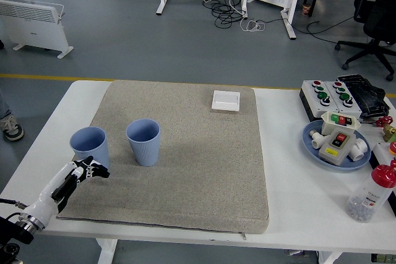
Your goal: Push cup pick cup insert cup
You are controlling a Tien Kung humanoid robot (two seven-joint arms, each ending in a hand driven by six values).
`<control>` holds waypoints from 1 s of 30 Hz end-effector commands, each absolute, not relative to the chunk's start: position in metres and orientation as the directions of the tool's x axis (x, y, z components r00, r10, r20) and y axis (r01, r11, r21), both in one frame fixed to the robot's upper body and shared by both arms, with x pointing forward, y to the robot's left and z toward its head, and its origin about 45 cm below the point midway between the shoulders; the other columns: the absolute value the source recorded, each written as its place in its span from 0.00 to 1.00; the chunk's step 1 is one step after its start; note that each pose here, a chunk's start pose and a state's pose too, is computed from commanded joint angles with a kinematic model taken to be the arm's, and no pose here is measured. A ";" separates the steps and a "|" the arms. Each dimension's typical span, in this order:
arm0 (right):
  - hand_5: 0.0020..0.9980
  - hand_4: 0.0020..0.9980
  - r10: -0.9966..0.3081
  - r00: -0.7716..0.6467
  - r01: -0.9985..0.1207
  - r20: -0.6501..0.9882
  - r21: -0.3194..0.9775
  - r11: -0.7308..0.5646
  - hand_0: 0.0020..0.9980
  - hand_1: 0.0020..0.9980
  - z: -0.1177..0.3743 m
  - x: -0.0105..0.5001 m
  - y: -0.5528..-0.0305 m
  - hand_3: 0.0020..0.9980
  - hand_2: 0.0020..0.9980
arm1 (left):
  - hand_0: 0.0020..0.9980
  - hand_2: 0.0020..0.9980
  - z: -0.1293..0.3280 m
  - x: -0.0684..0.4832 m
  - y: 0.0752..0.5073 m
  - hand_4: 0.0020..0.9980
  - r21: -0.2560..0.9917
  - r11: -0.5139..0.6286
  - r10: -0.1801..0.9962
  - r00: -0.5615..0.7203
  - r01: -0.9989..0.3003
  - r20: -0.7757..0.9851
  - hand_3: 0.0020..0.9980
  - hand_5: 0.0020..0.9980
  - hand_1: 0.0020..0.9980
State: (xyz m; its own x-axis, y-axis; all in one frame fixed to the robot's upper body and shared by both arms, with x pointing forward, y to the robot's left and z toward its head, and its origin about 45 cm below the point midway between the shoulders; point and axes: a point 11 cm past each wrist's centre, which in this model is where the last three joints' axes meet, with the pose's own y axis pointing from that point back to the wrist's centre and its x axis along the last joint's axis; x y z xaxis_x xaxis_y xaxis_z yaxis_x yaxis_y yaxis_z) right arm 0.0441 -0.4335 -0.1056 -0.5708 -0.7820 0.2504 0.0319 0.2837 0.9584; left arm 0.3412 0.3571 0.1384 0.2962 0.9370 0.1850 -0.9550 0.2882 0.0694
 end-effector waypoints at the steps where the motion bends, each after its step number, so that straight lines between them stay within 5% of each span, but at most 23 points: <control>1: 0.47 0.12 -0.782 -0.570 0.032 0.251 0.958 0.284 0.72 0.65 -0.106 0.044 -0.433 0.58 0.65 | 0.72 0.54 0.139 0.343 0.358 0.56 0.069 0.286 0.938 0.294 -0.956 0.183 0.49 1.00 0.56; 30: 0.47 0.12 -0.786 -0.562 0.043 0.257 0.958 0.283 0.72 0.65 -0.106 0.039 -0.433 0.58 0.65 | 0.72 0.54 0.143 0.368 0.369 0.56 0.111 0.279 0.918 0.299 -0.954 0.261 0.49 1.00 0.56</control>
